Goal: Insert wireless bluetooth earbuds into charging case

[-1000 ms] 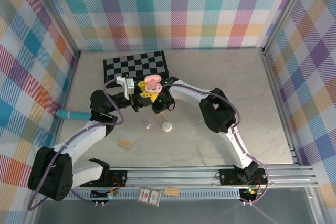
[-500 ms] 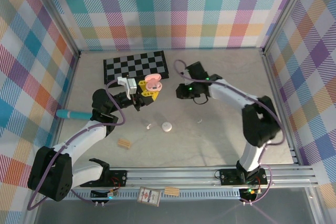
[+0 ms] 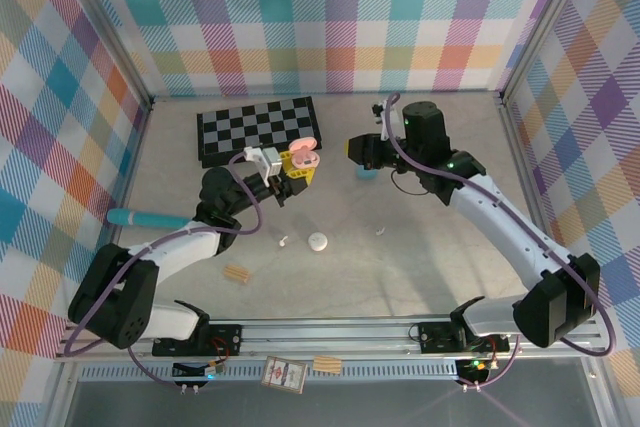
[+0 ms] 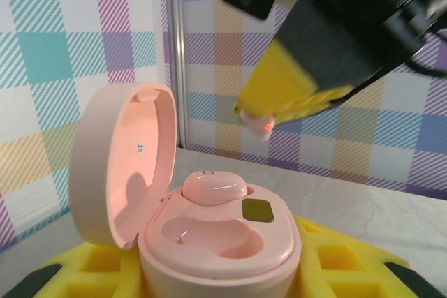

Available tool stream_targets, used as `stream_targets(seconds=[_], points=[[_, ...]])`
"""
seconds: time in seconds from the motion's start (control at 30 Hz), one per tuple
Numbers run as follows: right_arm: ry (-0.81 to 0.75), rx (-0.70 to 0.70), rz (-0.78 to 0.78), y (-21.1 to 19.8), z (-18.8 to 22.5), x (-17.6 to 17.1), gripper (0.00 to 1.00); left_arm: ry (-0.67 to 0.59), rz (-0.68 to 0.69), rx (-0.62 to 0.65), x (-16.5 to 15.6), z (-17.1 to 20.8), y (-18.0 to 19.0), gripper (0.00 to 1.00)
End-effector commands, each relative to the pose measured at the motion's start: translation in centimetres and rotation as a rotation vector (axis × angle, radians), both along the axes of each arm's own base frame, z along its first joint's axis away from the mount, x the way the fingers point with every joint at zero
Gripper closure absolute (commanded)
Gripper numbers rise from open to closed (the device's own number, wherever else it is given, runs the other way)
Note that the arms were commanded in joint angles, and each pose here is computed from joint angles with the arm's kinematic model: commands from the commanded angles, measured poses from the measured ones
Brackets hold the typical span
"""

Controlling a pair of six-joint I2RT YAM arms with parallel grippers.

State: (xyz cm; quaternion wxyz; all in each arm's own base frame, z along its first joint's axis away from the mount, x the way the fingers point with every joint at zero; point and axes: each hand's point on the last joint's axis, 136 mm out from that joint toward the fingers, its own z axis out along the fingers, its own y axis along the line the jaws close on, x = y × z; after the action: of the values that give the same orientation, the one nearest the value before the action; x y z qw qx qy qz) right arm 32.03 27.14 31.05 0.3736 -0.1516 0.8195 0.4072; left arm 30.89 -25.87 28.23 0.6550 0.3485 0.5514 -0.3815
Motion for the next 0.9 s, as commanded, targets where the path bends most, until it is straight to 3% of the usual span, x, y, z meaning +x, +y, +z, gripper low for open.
stream_targets(seconds=[0.0, 0.2, 0.43, 0.87], points=[[-0.058, 0.063, 0.096, 2.2, 3.3, -1.5, 0.81, -0.101, 0.015, -0.041, 0.1, 2.0, -0.3, 0.68], [-0.098, 0.065, 0.192, 5.7, 4.7, -3.0, 0.81, -0.079, 0.002, -0.035, 0.5, 1.1, -1.0, 0.68], [-0.103, -0.008, 0.219, 8.0, 3.3, -2.9, 0.81, -0.072, -0.008, -0.043, 0.2, 1.0, -1.4, 0.68], [-0.084, -0.066, 0.201, 8.9, 1.2, -2.0, 0.82, -0.079, -0.018, -0.051, -0.5, 1.5, -1.6, 0.68]])
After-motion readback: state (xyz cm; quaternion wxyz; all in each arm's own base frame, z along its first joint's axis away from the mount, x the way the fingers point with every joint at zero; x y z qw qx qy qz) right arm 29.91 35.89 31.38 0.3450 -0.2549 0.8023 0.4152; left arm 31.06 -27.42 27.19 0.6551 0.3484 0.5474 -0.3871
